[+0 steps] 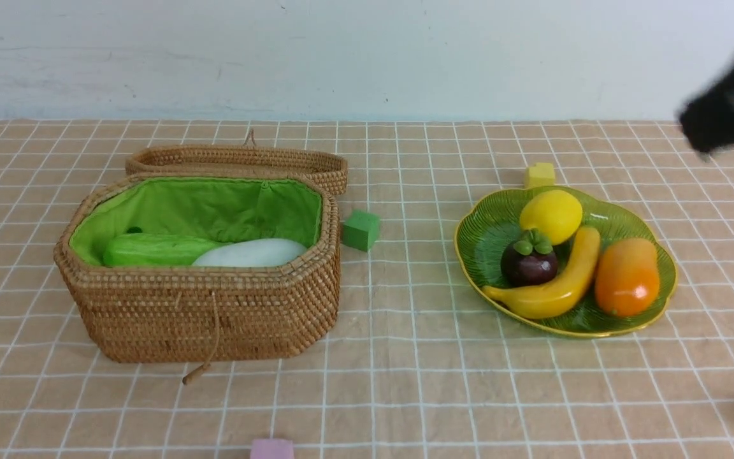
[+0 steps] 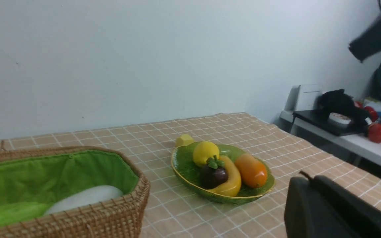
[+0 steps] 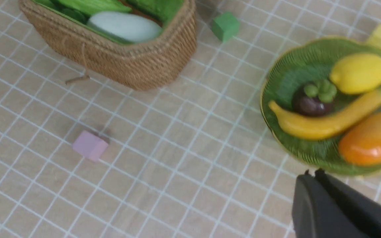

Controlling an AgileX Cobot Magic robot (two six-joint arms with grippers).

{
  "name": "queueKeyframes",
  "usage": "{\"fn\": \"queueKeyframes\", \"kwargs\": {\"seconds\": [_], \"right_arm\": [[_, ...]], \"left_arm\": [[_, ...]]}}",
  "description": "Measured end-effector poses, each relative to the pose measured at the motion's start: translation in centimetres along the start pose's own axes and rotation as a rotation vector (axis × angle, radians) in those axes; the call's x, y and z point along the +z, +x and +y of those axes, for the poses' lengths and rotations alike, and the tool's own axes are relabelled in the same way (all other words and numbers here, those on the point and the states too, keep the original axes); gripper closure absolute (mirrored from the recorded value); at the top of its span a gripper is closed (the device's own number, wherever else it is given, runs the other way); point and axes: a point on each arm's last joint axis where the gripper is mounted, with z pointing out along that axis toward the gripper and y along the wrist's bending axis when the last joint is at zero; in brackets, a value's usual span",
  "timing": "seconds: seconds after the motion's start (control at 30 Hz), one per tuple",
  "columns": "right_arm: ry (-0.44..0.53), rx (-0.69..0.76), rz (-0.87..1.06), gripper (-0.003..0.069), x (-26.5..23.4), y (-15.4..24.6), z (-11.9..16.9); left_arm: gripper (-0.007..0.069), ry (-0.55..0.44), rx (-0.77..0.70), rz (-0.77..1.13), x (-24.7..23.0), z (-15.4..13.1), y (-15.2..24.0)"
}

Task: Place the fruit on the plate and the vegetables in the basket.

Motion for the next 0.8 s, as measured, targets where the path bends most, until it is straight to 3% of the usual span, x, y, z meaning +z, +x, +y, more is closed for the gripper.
{"fn": "queueKeyframes", "kwargs": {"seconds": [0.13,0.3,0.53,0.8], "right_arm": [[0.036,0.114,-0.013,0.067,-1.7,7.4,-0.7],[0.055,0.158,-0.104,0.0666,-1.1,13.2,-1.3],[0.049,0.162,-0.154,0.0661,1.3,16.6,-1.7],[0.064,0.162,-0.063,0.0655,3.6,18.6,-1.9]], "left_arm": [[0.0638,0.003,-0.046,-0.009,0.1,0.6,2.3],[0.0638,-0.008,-0.054,0.035,0.4,0.9,3.8],[0.0638,-0.02,-0.055,0.088,0.6,1.3,5.3],[0.0638,-0.022,-0.056,0.101,0.6,1.3,5.5]]}}
